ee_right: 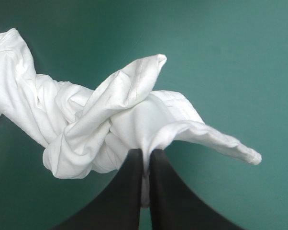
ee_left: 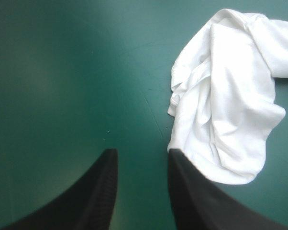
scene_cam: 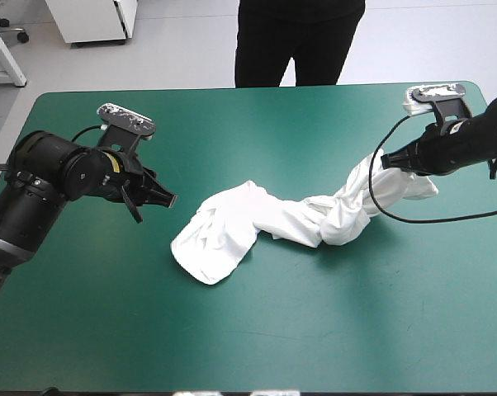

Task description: Fold the cloth

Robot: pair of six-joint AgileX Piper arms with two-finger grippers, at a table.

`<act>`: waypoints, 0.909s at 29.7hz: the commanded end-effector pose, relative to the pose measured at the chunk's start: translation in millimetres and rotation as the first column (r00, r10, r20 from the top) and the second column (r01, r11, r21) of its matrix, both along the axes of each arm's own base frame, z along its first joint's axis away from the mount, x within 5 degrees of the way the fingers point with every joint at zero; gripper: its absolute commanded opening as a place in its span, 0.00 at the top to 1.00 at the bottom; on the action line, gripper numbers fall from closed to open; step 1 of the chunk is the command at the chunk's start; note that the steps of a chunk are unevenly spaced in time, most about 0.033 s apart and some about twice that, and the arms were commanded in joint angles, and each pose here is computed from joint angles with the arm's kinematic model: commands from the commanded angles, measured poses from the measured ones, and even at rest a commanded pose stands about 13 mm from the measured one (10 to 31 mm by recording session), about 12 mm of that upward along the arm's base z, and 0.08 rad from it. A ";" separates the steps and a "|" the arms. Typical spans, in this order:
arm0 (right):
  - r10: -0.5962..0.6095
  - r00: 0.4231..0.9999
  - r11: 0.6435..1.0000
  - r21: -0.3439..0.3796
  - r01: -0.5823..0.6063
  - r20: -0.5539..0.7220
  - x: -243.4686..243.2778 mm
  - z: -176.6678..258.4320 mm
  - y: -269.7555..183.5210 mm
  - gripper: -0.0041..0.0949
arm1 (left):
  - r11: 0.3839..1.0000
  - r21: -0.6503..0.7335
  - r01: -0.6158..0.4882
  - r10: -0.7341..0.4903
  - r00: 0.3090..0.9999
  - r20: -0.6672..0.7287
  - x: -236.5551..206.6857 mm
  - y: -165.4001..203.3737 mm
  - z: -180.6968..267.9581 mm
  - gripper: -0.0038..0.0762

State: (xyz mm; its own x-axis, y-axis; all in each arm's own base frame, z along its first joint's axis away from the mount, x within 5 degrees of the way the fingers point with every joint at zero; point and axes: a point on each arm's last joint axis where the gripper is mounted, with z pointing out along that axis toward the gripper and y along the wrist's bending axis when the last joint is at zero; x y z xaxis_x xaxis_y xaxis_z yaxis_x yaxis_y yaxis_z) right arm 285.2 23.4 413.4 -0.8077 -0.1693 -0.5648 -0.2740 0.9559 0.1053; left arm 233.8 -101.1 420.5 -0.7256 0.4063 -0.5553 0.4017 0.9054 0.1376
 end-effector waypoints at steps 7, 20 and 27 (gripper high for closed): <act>0.005 0.994 1.000 0.010 -0.006 0.113 -9.6 23.1 -0.1 0.98 | 1.000 -0.012 0.009 -0.009 1.000 -0.013 9.3 -6.6 -7.6 0.41; 0.015 0.993 1.000 0.002 -0.015 0.114 -9.0 22.6 -0.1 0.98 | 0.995 0.076 0.059 -0.035 0.959 -0.280 40.0 -26.5 -114.4 0.41; 0.019 0.993 1.000 -0.001 -0.019 0.115 -9.0 22.6 -0.1 0.98 | 0.994 0.063 0.094 -0.067 0.936 -0.347 60.5 -41.1 -150.5 0.41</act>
State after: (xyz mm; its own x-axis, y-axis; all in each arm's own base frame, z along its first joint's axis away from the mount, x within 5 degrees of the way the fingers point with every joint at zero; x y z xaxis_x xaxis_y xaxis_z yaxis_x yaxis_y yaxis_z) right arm 285.1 23.4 414.0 -0.7998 -0.1919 -0.5688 -0.2933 0.9517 0.0913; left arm 289.7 -137.9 262.6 -0.8452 0.5012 -0.1854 0.5001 0.8642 0.0565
